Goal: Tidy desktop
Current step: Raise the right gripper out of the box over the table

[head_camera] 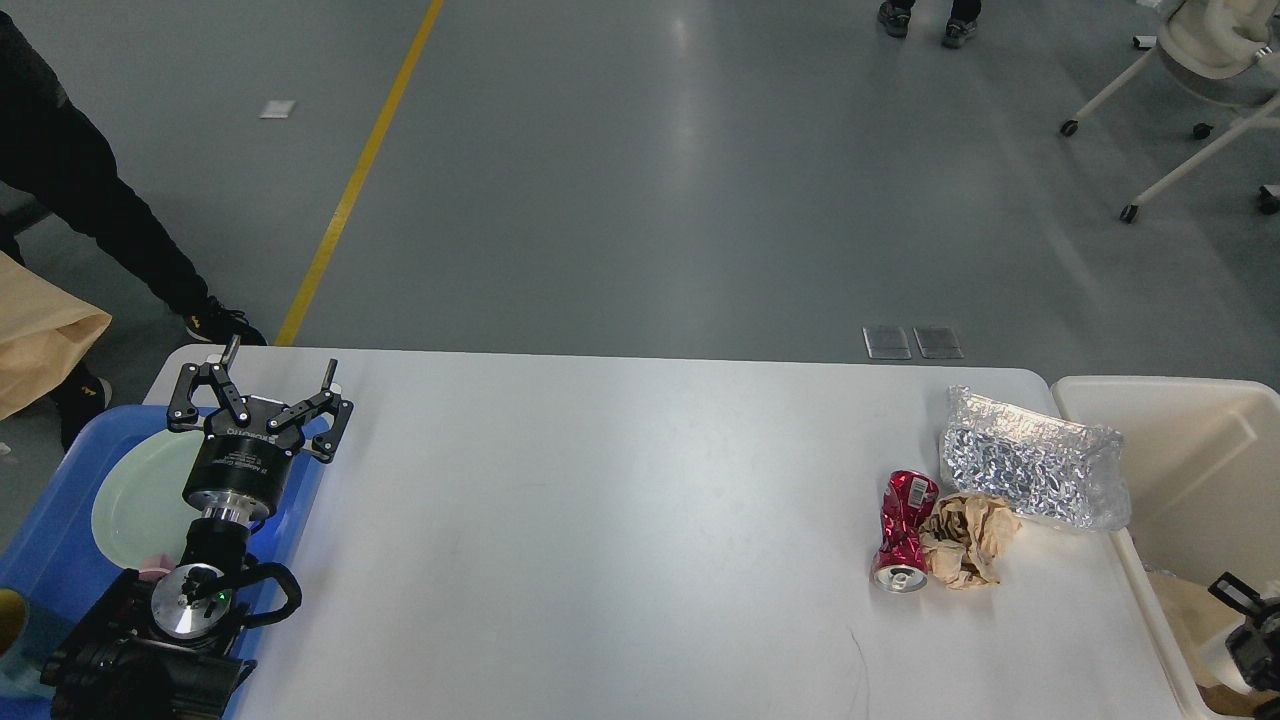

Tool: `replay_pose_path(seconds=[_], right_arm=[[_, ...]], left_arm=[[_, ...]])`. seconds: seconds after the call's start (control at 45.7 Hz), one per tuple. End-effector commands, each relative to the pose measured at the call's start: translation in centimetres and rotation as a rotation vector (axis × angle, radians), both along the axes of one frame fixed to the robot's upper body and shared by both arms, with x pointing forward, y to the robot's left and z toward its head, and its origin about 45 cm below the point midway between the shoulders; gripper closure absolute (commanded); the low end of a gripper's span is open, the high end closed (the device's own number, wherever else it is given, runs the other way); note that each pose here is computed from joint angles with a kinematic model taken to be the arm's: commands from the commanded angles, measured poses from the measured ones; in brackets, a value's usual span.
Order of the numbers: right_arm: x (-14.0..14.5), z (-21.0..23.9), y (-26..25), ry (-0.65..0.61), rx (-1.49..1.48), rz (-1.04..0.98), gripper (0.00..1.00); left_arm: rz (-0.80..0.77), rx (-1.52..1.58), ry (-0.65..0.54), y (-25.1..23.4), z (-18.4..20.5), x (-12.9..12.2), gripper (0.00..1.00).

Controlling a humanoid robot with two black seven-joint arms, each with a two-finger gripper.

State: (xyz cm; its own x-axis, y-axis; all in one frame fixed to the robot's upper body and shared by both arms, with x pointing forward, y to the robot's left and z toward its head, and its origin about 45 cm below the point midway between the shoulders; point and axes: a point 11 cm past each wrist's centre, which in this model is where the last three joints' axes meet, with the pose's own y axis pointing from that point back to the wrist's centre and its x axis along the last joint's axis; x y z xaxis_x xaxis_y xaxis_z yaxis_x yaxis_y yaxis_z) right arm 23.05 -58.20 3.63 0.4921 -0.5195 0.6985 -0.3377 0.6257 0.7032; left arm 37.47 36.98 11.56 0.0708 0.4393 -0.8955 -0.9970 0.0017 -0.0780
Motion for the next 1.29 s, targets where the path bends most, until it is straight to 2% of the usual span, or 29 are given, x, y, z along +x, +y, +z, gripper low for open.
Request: replay_pose_path(seconds=[0.0,0.022,0.044,0.066,0.131,0.153,0.416,0.876,0.942,1.051,1.27], right_arm=[[-0.4,-0.7,0.6,0.011,0.008,0.005,1.00],[-0.4,-0.7,0.6,0.010,0.007,0.005,1.00],[-0.4,-0.7,0.5,0.007,0.004,0.005,0.87],[-0.3,-0.6,0.5,0.003,-0.001,0.007,0.70],[0.0,-0.3,0.4,-0.025,-0.032,0.011,0.09],[0.1,-0.3,0.5,-0.039,-0.044,0.014,0.00],[-0.6,-0.9,0.7,-0.042,-0.059,0.013,0.00],[0.2,-0.3,0.6,-0.035,-0.034,0.006,0.00],[0.8,0.9,-0.1,-0.025,-0.013,-0.014,0.00],[3.9,4.2,0.0,0.003,0.059,-0.005,0.00],[9.9,11.8,2.9,0.171,0.156,0.163,0.00]], left_arm=[[0.000,0.000,-0.001,0.0,0.0,0.0,0.04],[0.001,0.000,-0.001,0.0,0.0,0.0,0.04],[0.000,0.000,-0.001,0.0,0.0,0.0,0.04],[0.000,0.000,-0.001,0.0,0.0,0.0,0.04],[0.000,0.000,-0.001,0.0,0.0,0.0,0.04],[0.000,0.000,-0.001,0.0,0.0,0.0,0.04],[0.000,0.000,-0.001,0.0,0.0,0.0,0.04],[0.001,0.000,-0.001,0.0,0.0,0.0,0.04],[0.000,0.000,-0.001,0.0,0.0,0.0,0.04],[0.000,0.000,-0.001,0.0,0.0,0.0,0.04],[0.000,0.000,-0.001,0.0,0.0,0.0,0.04]])
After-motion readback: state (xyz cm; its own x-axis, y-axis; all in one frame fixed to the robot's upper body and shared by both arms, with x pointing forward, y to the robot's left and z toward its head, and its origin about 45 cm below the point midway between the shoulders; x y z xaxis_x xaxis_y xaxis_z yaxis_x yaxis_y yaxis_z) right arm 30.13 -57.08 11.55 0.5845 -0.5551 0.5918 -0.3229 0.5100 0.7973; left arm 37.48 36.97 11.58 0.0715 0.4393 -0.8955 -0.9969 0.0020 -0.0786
